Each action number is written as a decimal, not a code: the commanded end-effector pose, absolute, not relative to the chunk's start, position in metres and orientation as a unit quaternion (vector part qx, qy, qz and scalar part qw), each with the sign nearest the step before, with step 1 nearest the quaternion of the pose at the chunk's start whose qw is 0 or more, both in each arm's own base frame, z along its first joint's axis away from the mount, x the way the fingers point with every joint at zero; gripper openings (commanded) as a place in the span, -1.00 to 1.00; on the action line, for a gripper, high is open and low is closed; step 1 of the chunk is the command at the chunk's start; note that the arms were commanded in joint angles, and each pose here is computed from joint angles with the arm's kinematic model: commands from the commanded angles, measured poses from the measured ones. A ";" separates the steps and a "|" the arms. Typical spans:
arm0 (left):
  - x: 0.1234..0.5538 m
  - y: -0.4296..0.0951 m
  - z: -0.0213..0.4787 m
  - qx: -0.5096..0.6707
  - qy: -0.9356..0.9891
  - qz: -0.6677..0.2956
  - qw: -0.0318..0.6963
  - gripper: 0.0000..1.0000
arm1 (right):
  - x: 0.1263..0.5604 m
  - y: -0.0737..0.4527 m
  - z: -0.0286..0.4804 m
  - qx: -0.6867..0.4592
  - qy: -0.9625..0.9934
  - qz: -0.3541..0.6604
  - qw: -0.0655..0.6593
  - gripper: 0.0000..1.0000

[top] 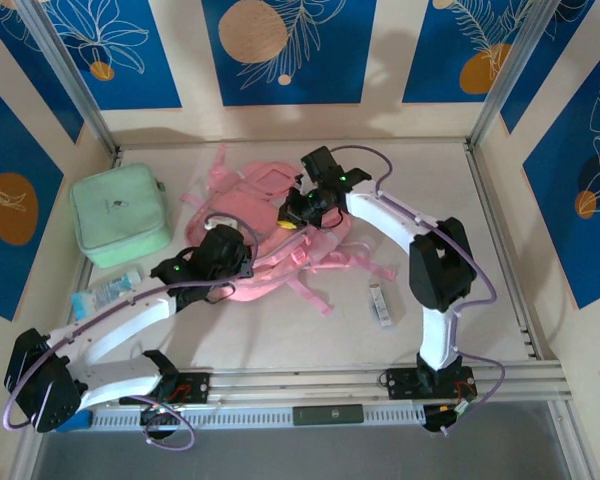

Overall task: Pack the student bag
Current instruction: Unzip the student bag at the top-center of the table, then rotate the loose stationery at the bottom-right of the table, then pick up the loose stationery from the bottom-right of the table, then open the student bag at the center of the table.

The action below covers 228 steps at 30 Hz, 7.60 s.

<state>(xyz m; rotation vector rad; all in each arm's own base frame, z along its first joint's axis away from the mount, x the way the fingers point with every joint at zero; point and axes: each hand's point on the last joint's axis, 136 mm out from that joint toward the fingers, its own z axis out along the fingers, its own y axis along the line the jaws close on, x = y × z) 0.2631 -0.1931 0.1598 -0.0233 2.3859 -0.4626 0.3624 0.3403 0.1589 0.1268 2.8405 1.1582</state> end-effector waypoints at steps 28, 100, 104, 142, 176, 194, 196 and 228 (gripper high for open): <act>0.264 -0.257 0.152 0.036 0.929 -0.195 0.313 -1.00 | 0.331 0.355 0.162 0.142 0.882 0.449 0.000 -0.28; 0.256 -0.182 0.120 0.076 0.960 -0.117 0.242 -1.00 | 0.371 0.227 0.177 0.013 0.920 0.378 0.099 -0.40; 0.260 -0.168 0.112 0.055 0.965 -0.098 0.237 -1.00 | 0.361 0.219 0.182 0.016 0.922 0.371 0.105 -0.34; 0.180 -0.298 0.118 0.064 0.910 -0.287 0.291 0.45 | 0.186 0.093 0.050 0.241 0.967 0.083 0.023 0.99; 0.183 -0.299 0.107 0.068 0.920 -0.262 0.284 0.52 | 0.224 0.100 0.022 0.233 0.969 0.087 0.011 0.61; 0.183 -0.299 0.110 0.075 0.921 -0.256 0.284 0.55 | 0.227 0.098 0.023 0.202 0.976 0.075 0.019 -0.04; 0.183 -0.298 0.112 0.079 0.921 -0.252 0.285 0.55 | 0.229 0.101 0.026 0.195 0.977 0.083 0.020 -0.10; 0.310 -0.265 0.144 0.415 0.844 0.053 0.335 0.85 | 0.240 0.135 0.113 0.131 0.970 0.192 0.070 -0.17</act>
